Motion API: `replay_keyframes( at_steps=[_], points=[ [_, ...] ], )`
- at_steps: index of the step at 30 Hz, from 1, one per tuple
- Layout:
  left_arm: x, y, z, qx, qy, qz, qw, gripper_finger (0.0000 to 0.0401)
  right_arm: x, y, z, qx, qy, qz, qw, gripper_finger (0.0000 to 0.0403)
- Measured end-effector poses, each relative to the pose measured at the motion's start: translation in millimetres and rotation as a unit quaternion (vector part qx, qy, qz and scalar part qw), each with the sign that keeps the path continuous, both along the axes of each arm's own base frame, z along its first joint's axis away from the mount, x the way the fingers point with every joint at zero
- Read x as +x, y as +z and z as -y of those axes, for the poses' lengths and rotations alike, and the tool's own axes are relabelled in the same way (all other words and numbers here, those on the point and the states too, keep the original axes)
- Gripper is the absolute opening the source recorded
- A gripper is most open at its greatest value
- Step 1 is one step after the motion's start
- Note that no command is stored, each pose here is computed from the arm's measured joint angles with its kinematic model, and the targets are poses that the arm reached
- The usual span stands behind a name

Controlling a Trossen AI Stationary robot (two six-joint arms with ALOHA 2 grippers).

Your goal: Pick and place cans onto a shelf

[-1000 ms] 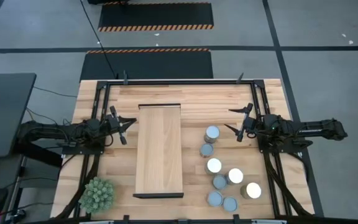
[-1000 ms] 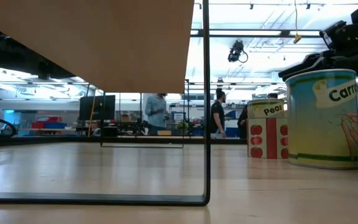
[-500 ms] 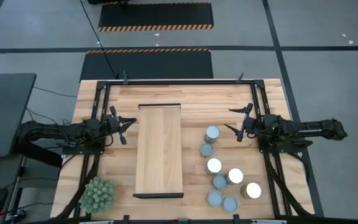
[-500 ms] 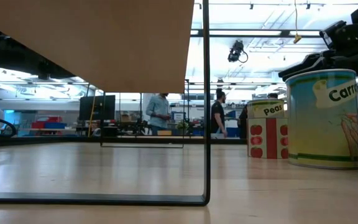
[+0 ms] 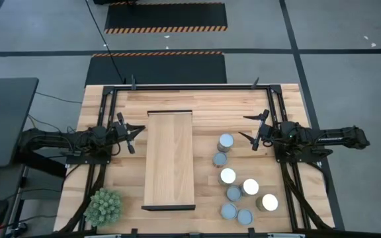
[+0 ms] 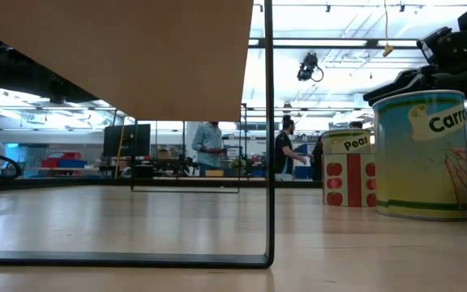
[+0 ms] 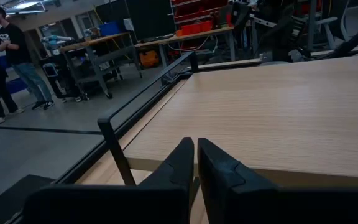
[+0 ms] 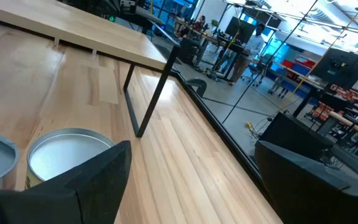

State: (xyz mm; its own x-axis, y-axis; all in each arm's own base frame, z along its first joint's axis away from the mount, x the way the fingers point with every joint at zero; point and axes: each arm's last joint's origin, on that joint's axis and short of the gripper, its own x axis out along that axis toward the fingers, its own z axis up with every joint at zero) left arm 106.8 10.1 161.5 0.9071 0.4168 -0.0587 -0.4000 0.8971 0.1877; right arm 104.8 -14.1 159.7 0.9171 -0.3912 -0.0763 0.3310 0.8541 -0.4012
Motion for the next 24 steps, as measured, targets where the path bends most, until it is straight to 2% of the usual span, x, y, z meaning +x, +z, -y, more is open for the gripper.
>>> replay_keyframes(
  at_steps=[8,9,11,14,17,19,21,24],
  points=[
    [0.0,0.4,0.0,-0.003,0.0,0.004,1.0,0.0029,0.0,-0.1,0.1,-0.001,-0.002,0.0,1.0,0.0348],
    [0.1,1.1,0.2,-0.02,-0.003,0.014,1.0,0.0029,0.0,-0.2,0.1,-0.001,-0.002,-0.001,1.0,0.0348],
    [0.9,4.3,1.8,-0.089,-0.027,0.06,0.994,0.0029,0.0,0.1,0.1,-0.01,-0.002,-0.004,1.0,0.0348],
    [0.9,12.1,2.4,-0.203,-0.041,0.145,0.968,0.0029,0.0,0.4,0.1,-0.015,-0.002,-0.004,1.0,0.0348],
    [-0.4,22.5,2.3,-0.304,-0.054,0.236,0.921,0.0029,0.2,0.7,-0.2,-0.014,0.005,-0.002,1.0,0.0348],
    [-1.6,27.7,1.9,-0.351,-0.06,0.282,0.891,0.0029,0.5,1.2,-1.0,-0.004,0.019,0.004,1.0,0.0348],
    [-3.3,33.1,1.2,-0.38,-0.061,0.323,0.864,0.0029,1.1,3.1,-2.2,0.034,0.037,0.029,0.998,0.0348],
    [-5.9,39.7,0.4,-0.404,-0.066,0.369,0.834,0.0029,1.6,10.1,-3.7,0.146,0.062,0.103,0.982,0.0348]
  ],
)
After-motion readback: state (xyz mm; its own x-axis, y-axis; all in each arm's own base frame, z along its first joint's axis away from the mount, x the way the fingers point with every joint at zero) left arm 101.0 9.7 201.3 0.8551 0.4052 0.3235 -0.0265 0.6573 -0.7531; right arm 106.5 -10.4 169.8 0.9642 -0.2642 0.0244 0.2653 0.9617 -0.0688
